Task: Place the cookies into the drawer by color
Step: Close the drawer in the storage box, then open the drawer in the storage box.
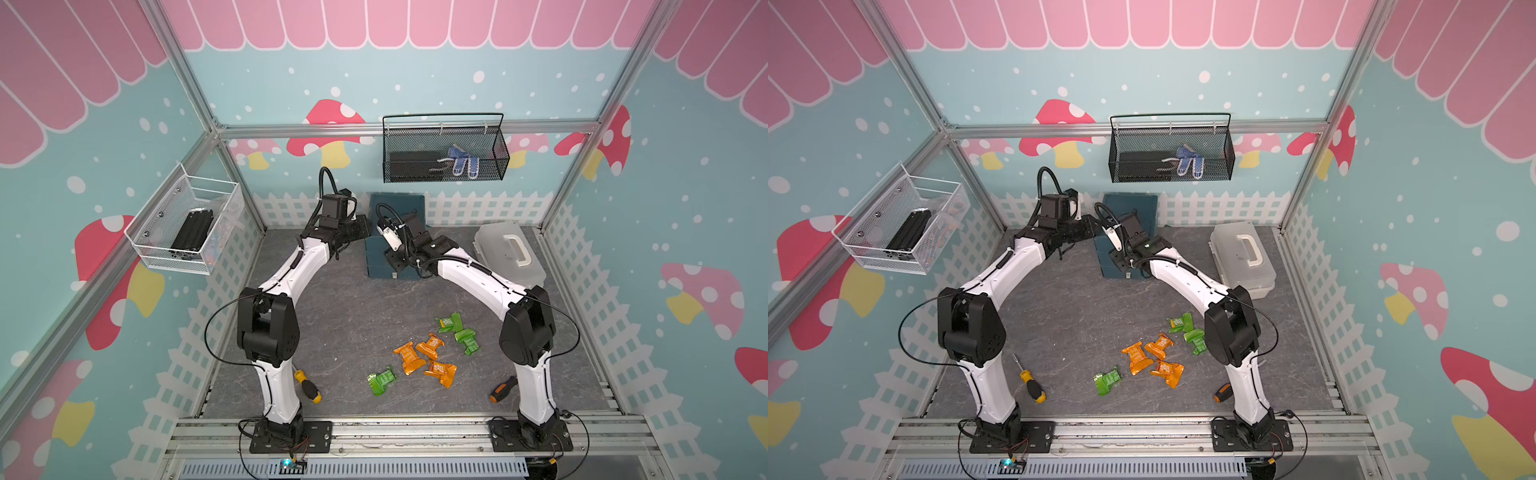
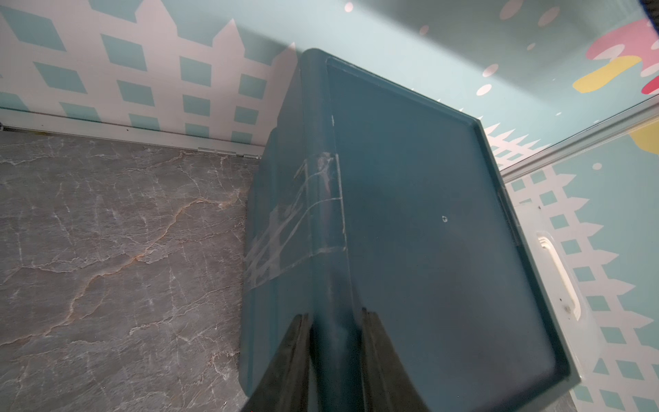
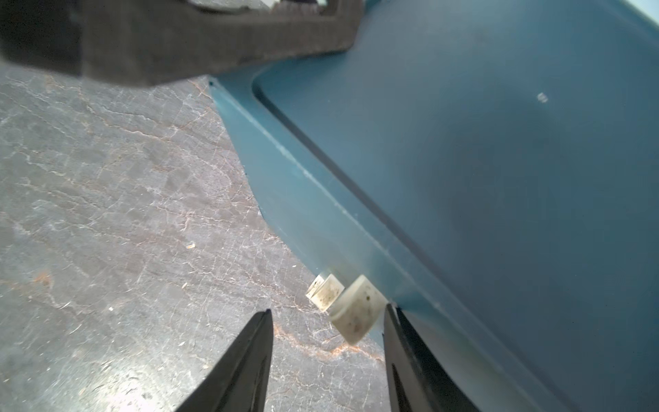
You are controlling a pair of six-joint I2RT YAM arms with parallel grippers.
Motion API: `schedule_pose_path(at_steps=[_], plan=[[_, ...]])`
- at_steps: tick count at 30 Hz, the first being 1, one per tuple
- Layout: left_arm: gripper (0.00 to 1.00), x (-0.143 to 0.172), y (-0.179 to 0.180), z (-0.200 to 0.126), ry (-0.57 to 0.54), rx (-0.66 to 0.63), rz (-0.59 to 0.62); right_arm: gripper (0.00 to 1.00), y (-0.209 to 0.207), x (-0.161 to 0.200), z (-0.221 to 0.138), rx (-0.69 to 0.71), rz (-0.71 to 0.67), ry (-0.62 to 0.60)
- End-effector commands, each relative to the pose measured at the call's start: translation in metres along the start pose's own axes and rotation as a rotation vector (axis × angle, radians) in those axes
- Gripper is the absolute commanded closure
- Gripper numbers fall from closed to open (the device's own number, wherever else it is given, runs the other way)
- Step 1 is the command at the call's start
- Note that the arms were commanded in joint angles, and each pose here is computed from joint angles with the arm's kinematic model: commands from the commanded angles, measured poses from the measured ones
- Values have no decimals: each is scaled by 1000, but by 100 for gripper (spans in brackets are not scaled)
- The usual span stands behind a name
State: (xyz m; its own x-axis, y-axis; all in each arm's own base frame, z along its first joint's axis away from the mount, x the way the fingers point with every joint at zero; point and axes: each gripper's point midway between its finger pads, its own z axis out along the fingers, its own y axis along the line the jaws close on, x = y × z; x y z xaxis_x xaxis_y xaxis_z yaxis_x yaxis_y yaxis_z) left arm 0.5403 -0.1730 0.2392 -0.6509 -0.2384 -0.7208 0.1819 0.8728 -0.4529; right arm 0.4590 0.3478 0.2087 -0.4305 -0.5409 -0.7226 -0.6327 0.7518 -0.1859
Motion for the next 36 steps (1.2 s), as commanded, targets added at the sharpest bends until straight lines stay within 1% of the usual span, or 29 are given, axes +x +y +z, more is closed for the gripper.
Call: schedule_pose_path(at_steps=[1, 8, 10, 12, 13, 15, 18, 19, 20, 21, 22, 23, 25, 28, 30, 32, 34, 36], plan=[[73, 21, -6, -5, 67, -7, 28, 47, -10, -6, 3, 55, -26, -17], [73, 16, -16, -13, 45, 7, 28, 47, -11, -3, -2, 62, -33, -24], [72, 12, -20, -17, 31, 9, 30, 47, -9, -6, -9, 44, -30, -44], [61, 5, -26, -23, 10, 15, 33, 47, -2, -9, -21, 3, -21, -84], [57, -1, -30, -26, -12, 33, 38, 45, 2, -13, -30, -29, -13, -112], [51, -10, -42, -34, -44, 81, 42, 42, 9, -22, -53, -80, 3, -175], [43, -20, -51, -50, -107, 106, 14, 35, 3, -27, -79, -67, 36, -234], [37, -21, -52, -57, -135, 124, -4, 32, -2, -27, -87, -43, 49, -245], [30, -21, -55, -63, -169, 153, -26, 27, -8, -27, -94, -15, 60, -253], [25, -20, -58, -69, -202, 184, -45, 23, -13, -25, -99, 6, 70, -257], [13, -19, -61, -75, -231, 218, -67, 19, -18, -24, -105, 22, 77, -267], [1, -16, -63, -82, -253, 246, -88, 14, -22, -24, -109, 35, 83, -276], [1, -8, -63, -94, -276, 277, -123, 2, -31, -21, -113, 67, 98, -284], [1, 8, -62, -111, -341, 355, -213, 1, -51, -24, -114, 112, 139, -294], [1, 20, -62, -118, -354, 399, -273, 1, -62, -25, -108, 81, 201, -293], [1, 38, -60, -120, -335, 387, -300, 6, -75, -26, -96, 19, 289, -284], [1, 58, -54, -114, -311, 351, -356, 12, -88, -26, -82, -29, 356, -268], [1, 74, -52, -110, -317, 376, -397, 15, -100, -26, -65, -41, 401, -247]])
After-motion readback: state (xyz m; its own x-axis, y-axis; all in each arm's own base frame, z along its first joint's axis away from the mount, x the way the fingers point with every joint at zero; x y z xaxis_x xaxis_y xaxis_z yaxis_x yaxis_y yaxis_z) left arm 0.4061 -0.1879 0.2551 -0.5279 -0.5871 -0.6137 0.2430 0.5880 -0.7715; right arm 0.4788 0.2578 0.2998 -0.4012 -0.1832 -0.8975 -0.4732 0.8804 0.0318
